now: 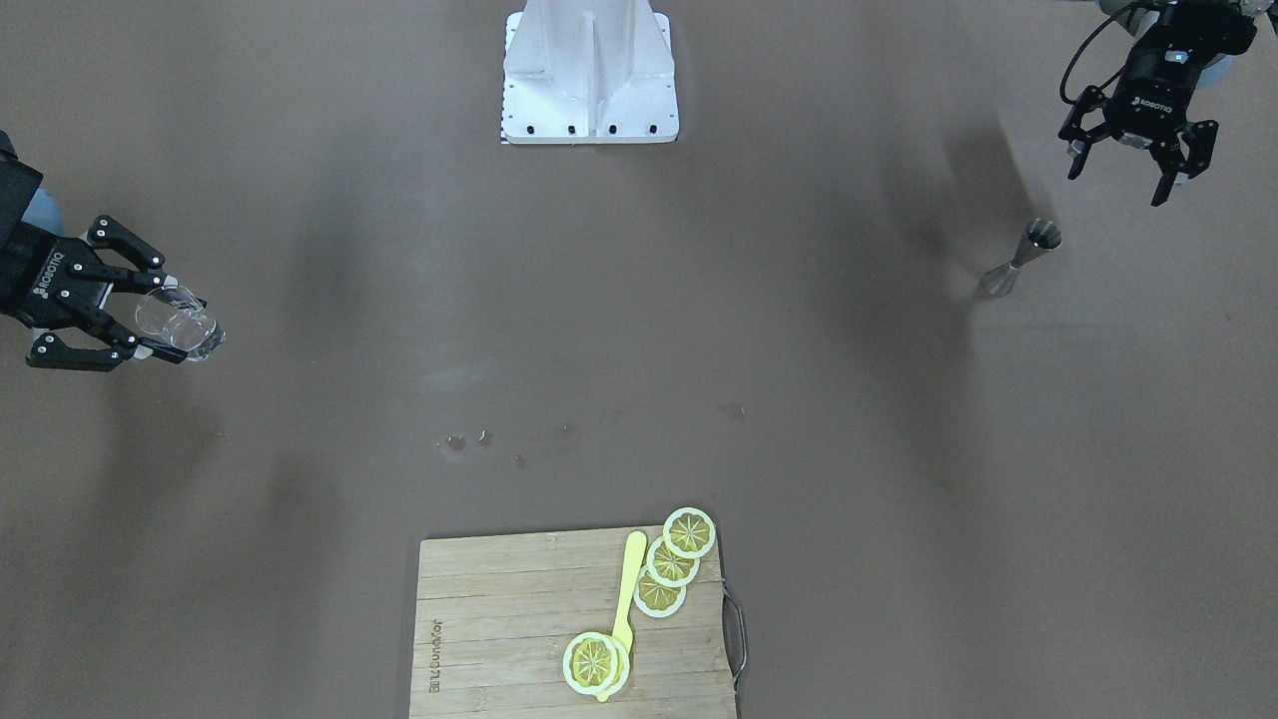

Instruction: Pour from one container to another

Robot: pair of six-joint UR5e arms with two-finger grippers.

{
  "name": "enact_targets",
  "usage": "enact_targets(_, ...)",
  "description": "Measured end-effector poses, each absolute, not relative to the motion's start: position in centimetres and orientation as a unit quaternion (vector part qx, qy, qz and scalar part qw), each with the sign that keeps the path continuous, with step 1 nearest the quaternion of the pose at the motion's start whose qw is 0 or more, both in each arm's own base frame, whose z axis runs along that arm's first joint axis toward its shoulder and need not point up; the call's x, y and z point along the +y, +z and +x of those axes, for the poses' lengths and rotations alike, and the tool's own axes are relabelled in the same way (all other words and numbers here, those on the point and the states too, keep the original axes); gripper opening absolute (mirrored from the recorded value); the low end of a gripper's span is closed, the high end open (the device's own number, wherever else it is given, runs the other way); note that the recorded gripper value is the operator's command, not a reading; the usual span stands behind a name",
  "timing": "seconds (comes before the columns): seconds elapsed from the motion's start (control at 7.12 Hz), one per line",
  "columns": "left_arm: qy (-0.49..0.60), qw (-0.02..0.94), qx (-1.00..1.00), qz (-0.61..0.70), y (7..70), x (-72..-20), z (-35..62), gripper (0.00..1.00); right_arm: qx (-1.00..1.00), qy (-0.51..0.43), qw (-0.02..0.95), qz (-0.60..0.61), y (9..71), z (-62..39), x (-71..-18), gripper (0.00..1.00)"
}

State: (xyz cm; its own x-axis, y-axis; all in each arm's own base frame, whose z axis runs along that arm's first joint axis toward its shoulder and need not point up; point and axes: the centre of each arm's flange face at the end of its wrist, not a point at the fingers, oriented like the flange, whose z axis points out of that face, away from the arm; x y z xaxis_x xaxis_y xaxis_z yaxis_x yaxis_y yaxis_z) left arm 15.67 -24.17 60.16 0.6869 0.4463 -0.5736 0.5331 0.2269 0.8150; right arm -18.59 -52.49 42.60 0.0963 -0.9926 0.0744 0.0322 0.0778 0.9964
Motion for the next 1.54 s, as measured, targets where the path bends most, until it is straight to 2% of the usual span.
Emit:
enact_targets(0.56,-0.085,0.696,0.353,0.619,61.7,-18.7,20.5,0.98,-0.494,-0.469,0.552,0.481,42.0,-19.4,-52.4,0.0)
enact_targets(1.26,-0.075,0.701,0.354,0.614,60.9,-16.3,24.3,0.97,-0.503,-0.476,0.546,0.471,42.1,-19.8,-52.0,0.0)
enact_targets(1.54,-0.104,0.701,0.343,0.617,60.9,-15.6,25.7,0.97,-0.508,-0.477,0.545,0.467,42.4,-18.5,-52.0,0.0)
